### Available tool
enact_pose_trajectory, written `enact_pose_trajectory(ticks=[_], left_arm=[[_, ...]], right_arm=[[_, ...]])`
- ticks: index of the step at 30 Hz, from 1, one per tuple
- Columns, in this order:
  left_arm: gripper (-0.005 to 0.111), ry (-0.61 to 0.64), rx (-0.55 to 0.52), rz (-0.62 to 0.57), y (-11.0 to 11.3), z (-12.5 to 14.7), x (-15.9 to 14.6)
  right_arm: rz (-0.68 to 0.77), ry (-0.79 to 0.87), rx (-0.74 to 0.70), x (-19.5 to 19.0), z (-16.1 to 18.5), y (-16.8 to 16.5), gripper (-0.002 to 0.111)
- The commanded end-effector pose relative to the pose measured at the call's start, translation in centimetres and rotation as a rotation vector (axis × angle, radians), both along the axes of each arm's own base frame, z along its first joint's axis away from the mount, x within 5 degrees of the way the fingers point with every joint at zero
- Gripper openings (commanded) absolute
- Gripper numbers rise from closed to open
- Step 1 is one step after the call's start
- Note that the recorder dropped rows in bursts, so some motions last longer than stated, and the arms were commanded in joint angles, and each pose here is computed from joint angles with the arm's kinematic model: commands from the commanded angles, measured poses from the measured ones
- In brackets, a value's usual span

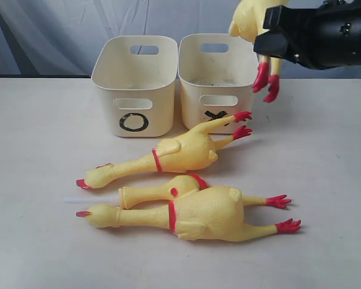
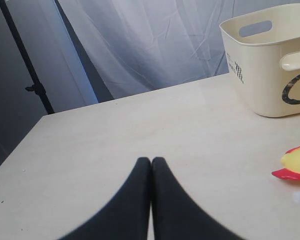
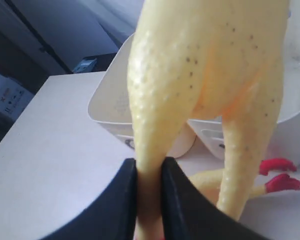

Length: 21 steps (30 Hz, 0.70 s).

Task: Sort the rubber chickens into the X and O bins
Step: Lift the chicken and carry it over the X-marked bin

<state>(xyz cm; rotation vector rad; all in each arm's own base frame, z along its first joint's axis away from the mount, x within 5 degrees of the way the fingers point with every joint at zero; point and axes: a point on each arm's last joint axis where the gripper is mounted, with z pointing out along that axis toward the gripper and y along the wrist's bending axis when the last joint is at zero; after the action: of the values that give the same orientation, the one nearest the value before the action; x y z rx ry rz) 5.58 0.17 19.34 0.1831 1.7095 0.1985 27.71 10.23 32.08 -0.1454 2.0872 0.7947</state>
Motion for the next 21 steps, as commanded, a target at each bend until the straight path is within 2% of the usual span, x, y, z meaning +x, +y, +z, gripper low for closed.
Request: enact_pose_trajectory(ticks=[1, 7, 15, 21], left_arm=[[0.000, 0.000, -0.004, 0.006, 0.0, -0.1, 0.0], [0.000, 0.000, -0.004, 0.006, 0.0, -0.1, 0.0], [0.000, 0.000, -0.004, 0.006, 0.0, -0.1, 0.0], [0.000, 0.000, -0.004, 0.006, 0.0, -0.1, 0.0]], right_arm=[[-0.023, 0.009, -0.013, 4.8, -0.6, 0.8, -0.001], [-0.024, 0.024, 0.000, 10.6, -1.8, 2.2, -0.001], [-0.060, 0.002, -0.016, 14.5, -3.6, 3.9, -0.001], [-0.103, -0.126, -0.184, 16.6, -5.1, 5.9, -0.001]])
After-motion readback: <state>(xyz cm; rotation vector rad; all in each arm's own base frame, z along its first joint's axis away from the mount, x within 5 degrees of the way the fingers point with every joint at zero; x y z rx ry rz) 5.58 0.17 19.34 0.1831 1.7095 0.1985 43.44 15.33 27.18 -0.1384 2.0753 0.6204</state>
